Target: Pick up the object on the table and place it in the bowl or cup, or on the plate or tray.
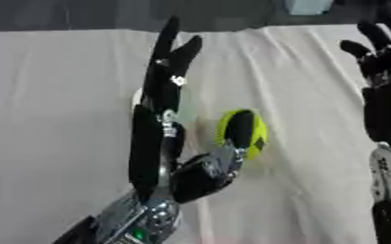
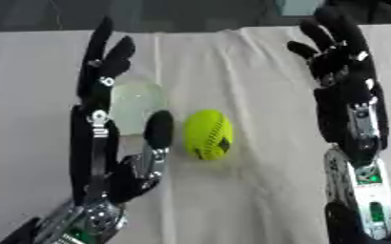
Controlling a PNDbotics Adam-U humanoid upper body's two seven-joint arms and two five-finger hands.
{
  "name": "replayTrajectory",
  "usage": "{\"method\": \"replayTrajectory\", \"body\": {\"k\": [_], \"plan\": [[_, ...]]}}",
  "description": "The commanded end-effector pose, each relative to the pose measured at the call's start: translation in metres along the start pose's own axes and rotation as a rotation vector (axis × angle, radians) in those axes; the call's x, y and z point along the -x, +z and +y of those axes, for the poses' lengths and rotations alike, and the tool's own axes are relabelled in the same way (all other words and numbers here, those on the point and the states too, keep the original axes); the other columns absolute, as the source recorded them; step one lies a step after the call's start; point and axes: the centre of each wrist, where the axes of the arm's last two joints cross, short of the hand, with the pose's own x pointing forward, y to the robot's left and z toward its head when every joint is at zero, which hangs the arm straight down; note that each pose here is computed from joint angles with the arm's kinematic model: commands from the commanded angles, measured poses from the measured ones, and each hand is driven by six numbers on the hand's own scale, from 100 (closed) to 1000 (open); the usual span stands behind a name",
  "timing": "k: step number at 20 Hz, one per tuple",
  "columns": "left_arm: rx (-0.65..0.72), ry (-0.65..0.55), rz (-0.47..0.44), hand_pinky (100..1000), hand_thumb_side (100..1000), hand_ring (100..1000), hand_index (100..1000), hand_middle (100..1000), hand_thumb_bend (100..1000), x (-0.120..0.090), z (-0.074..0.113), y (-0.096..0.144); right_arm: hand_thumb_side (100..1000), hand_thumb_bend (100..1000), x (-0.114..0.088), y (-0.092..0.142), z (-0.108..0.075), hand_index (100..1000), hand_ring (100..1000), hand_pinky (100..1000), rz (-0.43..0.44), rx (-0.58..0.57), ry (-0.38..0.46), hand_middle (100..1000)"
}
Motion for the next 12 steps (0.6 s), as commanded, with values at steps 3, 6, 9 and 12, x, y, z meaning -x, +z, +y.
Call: {"method": "replayTrajectory", "body": {"k": [3,6,9,12], "plan": [[-0.002,0.042,-0.01,784,1000,856,939,1000,313,-0.0073,0.0005,-0.0047,827,100,0.0008,-0.0071,-0.0013,1000,951,869,-0.033,-0.002,0.004,961],[-0.001,0.064,-0.005,784,1000,856,938,1000,314,-0.0101,-0.0012,-0.0053,829,100,0.0016,-0.005,-0.0014,1000,951,871,-0.026,0.0,0.004,960],[0.0,0.085,-0.004,782,1000,853,932,1000,314,-0.0126,-0.0025,-0.0068,831,100,0.0011,-0.0061,-0.0009,1000,952,872,-0.026,-0.004,0.002,959],[0.0,0.102,0.0,780,1000,851,930,1000,316,-0.0142,-0.0035,-0.0068,831,100,0.0003,-0.0071,-0.0015,1000,952,873,-0.025,-0.01,0.003,959]]}}
